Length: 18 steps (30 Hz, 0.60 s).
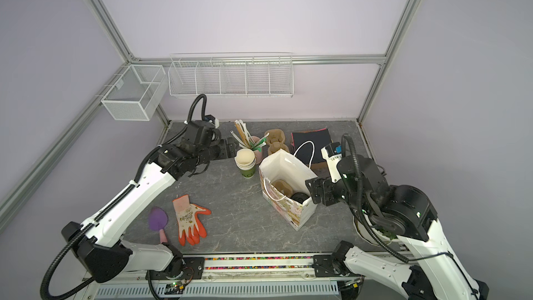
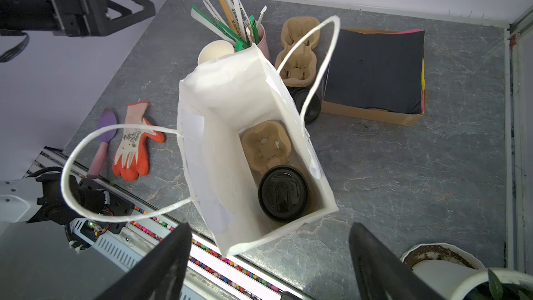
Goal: Pack a coffee takeout order
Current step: Pick up the straw from the storage cup.
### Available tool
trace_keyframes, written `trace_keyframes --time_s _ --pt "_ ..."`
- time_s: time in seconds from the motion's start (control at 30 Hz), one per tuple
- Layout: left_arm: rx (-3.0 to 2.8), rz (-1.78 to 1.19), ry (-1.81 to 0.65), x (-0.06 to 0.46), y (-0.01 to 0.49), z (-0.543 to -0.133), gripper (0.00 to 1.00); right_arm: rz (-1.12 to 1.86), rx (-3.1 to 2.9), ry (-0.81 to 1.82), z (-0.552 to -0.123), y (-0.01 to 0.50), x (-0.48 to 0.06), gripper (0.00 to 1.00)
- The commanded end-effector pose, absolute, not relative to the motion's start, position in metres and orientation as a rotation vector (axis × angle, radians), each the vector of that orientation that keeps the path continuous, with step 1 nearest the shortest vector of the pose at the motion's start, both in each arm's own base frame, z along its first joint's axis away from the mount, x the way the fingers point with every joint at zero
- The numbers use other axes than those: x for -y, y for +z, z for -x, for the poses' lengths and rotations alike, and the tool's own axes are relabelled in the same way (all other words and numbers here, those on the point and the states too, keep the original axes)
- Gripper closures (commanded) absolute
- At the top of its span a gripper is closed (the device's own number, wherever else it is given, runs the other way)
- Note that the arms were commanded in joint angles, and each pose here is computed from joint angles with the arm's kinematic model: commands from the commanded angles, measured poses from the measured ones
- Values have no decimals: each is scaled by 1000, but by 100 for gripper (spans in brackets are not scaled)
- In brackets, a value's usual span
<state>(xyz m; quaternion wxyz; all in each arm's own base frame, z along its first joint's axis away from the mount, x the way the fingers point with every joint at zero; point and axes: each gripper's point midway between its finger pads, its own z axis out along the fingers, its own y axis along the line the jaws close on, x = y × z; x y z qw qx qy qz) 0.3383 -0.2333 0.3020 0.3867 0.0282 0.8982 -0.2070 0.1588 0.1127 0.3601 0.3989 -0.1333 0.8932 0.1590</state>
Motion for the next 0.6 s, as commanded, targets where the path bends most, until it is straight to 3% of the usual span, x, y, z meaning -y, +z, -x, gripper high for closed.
trace_keyframes --time_s 0.0,0.17,0.3,0.57 --pt "-2266 -101 -691 265 317 -348 11 293 -2236 384 -158 356 -102 12" --pt "-2341 -101 -610 277 289 -372 14 266 -2240 353 -151 342 -88 12" --pt "-2402 -114 -538 286 264 -387 21 250 -2219 350 -146 339 -79 12" --pt "-2467 -154 -418 301 238 -407 45 261 -2239 297 -138 326 -65 12"
